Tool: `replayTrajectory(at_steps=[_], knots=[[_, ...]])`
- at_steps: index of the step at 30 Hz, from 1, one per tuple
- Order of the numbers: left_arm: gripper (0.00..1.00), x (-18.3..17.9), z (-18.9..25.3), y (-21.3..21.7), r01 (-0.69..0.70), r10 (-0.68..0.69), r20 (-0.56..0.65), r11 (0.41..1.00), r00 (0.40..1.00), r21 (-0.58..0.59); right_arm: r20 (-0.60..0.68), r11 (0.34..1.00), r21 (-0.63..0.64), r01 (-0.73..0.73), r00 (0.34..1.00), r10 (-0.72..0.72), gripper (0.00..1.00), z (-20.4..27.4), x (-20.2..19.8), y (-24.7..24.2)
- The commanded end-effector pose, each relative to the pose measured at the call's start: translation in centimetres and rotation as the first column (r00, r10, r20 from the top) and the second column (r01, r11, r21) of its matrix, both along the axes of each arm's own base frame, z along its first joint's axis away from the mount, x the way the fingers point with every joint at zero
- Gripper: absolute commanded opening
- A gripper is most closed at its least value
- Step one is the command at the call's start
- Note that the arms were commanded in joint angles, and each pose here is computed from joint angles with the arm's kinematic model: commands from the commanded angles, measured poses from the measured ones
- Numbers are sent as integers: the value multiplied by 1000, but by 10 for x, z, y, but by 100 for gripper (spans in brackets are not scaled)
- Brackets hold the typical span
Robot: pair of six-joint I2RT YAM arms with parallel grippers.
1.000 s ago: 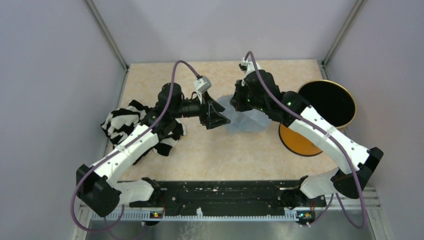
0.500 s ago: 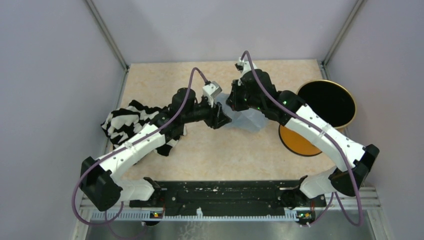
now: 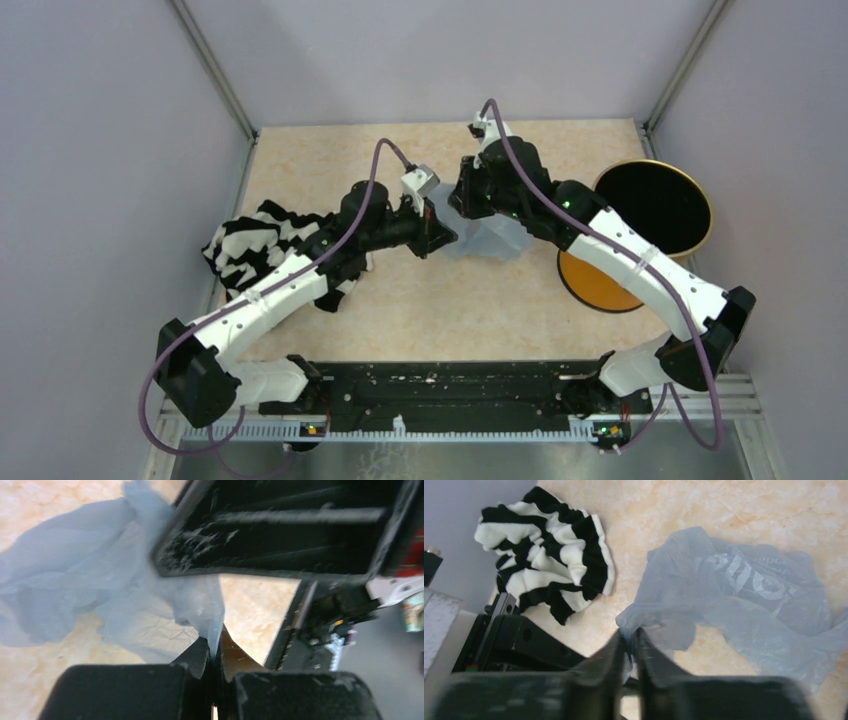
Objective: Put the trash bags into the trash bin
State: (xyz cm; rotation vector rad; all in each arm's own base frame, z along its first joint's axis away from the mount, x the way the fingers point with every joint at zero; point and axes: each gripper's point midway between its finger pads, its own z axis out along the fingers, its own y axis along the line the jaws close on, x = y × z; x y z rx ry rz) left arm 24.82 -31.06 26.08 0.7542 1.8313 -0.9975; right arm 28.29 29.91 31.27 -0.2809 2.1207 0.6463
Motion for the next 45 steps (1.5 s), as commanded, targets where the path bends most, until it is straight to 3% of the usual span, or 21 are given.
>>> replayTrajectory(at_steps=[1,3,5,8,13,17,24,33,40,45], knots=[[0,-21,82,-10,47,-47,9,966,999,-255,90,998,62,14,996,-19,24,25,20,9],[0,-10,91,-1,-82,61,-82,958,995,-276,112,998,63,16,993,-23,46,25,21,7],[0,2,89,12,-203,160,-177,943,971,-263,131,997,67,24,991,-32,61,27,21,3],[0,29,75,39,-337,268,-289,916,919,-220,168,997,79,24,985,-37,73,34,17,-4],[0,79,35,101,-508,431,-383,853,817,-123,189,997,51,53,980,-62,79,27,14,-22],[0,99,11,126,-553,457,-452,827,766,-101,190,999,50,0,982,-9,79,15,8,-21],[0,113,2,133,-546,434,-494,831,754,-103,194,975,48,-217,960,204,79,-16,-9,12],[0,115,7,139,-543,442,-478,835,759,-91,220,973,-139,-184,952,212,79,-75,35,27],[0,133,-19,173,-624,523,-503,781,688,-41,228,969,-70,-237,942,247,83,-98,-2,8],[0,150,-44,196,-675,560,-554,738,616,-5,232,992,-36,-118,965,123,89,-124,3,-27]])
